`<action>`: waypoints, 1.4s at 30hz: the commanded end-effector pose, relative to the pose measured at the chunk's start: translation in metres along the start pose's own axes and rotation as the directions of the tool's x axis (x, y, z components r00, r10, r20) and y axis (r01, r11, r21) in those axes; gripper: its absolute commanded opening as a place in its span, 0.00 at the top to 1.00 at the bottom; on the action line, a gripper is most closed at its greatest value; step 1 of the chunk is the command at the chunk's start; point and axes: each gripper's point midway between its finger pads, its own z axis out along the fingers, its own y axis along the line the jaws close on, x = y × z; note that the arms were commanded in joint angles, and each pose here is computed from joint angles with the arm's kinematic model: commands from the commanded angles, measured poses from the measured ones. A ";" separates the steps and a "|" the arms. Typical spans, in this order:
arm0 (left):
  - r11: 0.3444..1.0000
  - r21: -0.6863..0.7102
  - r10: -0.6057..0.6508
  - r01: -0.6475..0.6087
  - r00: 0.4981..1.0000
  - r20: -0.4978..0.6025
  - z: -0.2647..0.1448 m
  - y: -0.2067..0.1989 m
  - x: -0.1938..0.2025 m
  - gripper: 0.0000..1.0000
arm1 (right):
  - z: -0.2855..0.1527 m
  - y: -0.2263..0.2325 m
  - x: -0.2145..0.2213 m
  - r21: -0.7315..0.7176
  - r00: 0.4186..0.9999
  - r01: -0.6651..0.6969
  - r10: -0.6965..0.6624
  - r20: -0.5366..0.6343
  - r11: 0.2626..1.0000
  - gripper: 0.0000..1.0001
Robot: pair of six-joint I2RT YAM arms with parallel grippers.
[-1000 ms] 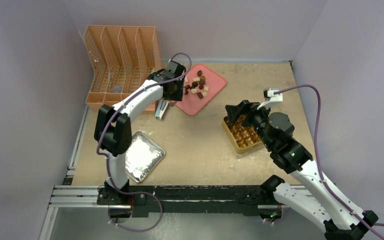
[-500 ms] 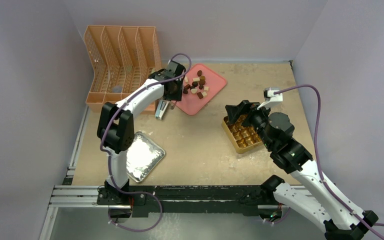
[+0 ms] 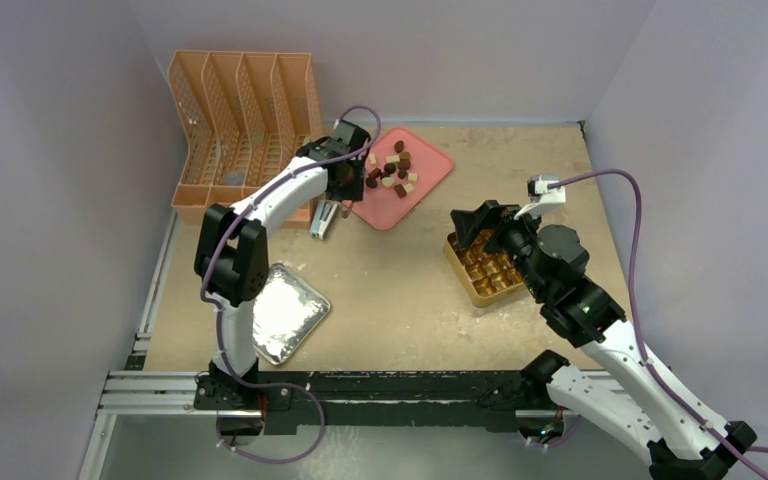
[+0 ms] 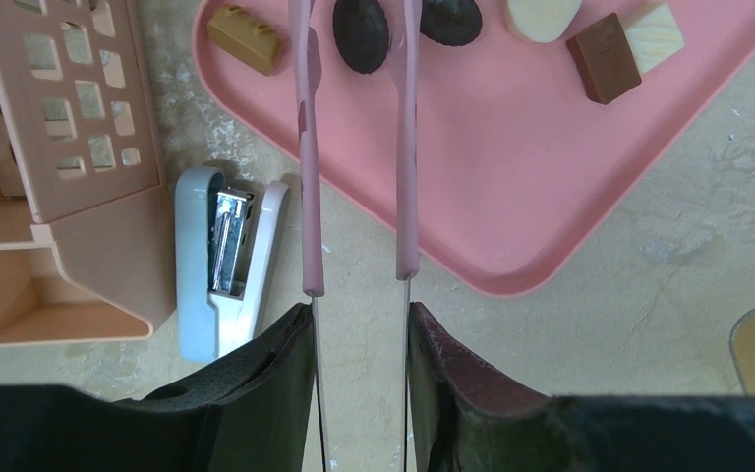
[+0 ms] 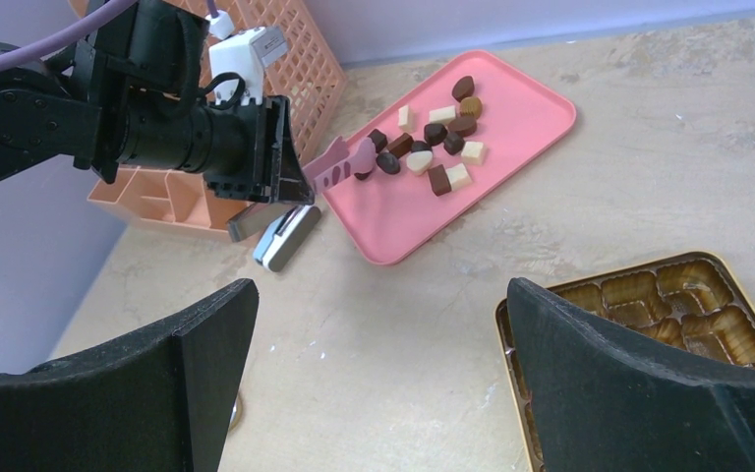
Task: Pack the chocolate
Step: Pick up the fake chocolate from the plate.
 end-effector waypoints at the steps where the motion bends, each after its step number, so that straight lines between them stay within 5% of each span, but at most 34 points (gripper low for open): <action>1: 0.998 0.053 -0.037 0.034 0.998 0.049 -0.002 -0.012 -0.023 0.64 | -0.002 0.001 -0.016 0.000 0.998 0.005 -0.005 0.060 1.000 0.01; 14: 0.998 0.033 -0.046 0.044 0.998 0.041 -0.002 -0.007 -0.023 0.70 | 0.000 0.000 -0.018 0.005 0.998 0.014 -0.014 0.065 1.000 0.01; 28: 0.993 0.113 -0.044 0.035 0.996 0.080 -0.047 -0.011 -0.027 0.75 | -0.003 0.001 -0.023 0.004 0.998 0.012 -0.012 0.069 1.000 0.02; 42: 0.944 0.318 0.059 -0.091 0.992 0.111 -0.101 -0.074 -0.004 0.76 | -0.016 -0.002 -0.030 0.011 0.997 0.003 -0.004 0.082 1.000 0.02</action>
